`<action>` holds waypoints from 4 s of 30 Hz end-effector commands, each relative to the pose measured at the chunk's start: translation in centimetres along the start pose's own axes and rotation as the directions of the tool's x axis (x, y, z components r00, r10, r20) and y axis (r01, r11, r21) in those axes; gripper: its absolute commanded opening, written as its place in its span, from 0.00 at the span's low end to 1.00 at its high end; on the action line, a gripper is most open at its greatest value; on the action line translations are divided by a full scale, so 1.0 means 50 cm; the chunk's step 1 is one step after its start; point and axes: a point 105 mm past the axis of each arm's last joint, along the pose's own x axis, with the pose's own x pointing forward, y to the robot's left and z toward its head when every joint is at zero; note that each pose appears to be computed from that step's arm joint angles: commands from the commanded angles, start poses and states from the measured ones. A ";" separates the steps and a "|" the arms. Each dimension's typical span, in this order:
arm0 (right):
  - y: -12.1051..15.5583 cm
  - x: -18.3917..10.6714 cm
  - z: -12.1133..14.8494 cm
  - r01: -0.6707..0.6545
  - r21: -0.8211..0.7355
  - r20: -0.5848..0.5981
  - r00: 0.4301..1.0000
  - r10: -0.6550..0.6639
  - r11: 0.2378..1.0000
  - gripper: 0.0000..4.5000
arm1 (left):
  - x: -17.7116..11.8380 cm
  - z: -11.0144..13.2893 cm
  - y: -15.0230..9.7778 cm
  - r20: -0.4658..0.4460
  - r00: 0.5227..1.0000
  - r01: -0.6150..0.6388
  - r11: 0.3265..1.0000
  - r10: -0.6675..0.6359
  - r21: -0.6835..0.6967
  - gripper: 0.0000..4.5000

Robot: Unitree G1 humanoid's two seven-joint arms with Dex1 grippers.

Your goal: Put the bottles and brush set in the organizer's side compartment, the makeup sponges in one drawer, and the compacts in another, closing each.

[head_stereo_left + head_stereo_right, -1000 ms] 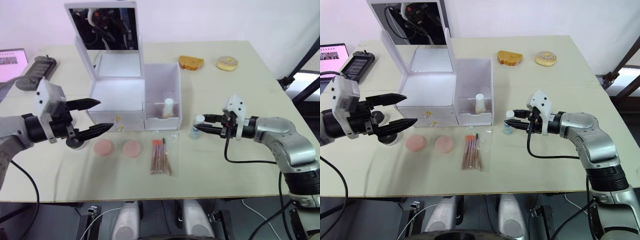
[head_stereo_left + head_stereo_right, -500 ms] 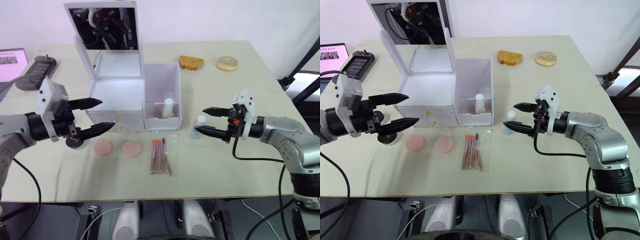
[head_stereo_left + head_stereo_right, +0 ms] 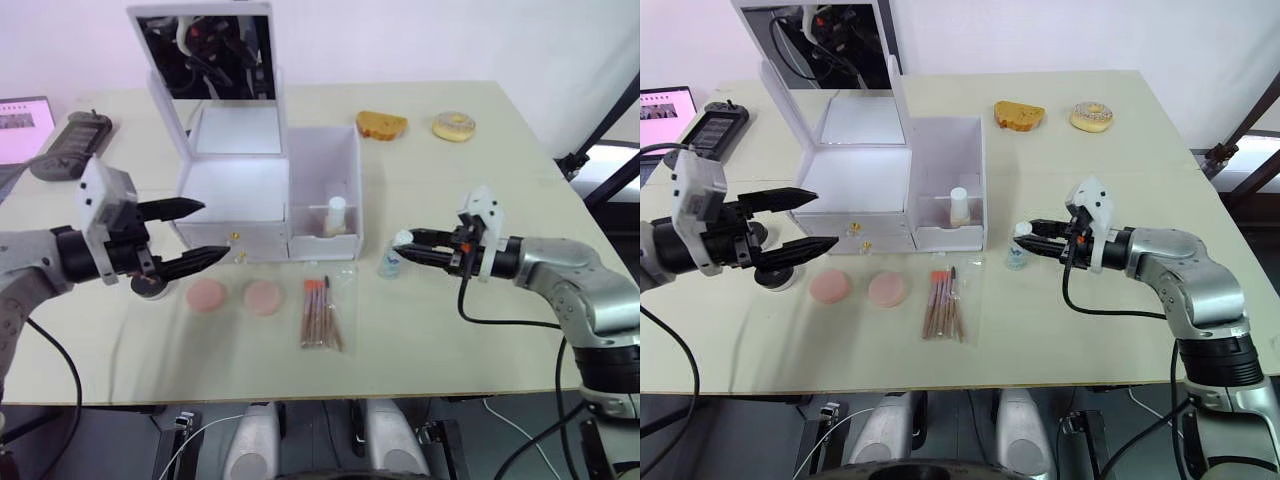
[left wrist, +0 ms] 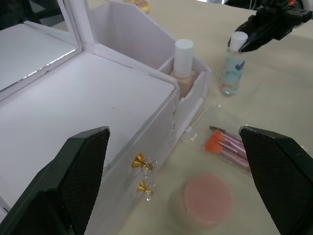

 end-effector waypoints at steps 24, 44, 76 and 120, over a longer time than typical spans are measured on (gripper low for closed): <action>0.085 0.062 0.339 -0.274 -0.311 0.208 0.915 0.347 0.910 0.14 | -0.065 -0.016 0.023 0.038 0.986 -0.162 0.987 0.163 -0.023 1.00; 0.085 0.205 0.319 -0.365 -0.401 0.067 0.903 0.425 0.840 0.14 | -0.112 -0.037 -0.010 0.012 0.962 -0.273 0.961 0.274 -0.042 1.00; 0.039 0.259 0.208 -0.331 -0.332 -0.009 0.937 0.348 0.883 0.14 | -0.104 0.005 -0.029 0.082 0.975 -0.206 0.978 0.208 -0.037 1.00; -0.190 -0.162 0.054 0.309 -0.167 0.210 0.939 -0.272 0.936 0.99 | -0.339 -0.150 0.120 -0.141 0.790 -0.613 0.777 0.597 -0.144 1.00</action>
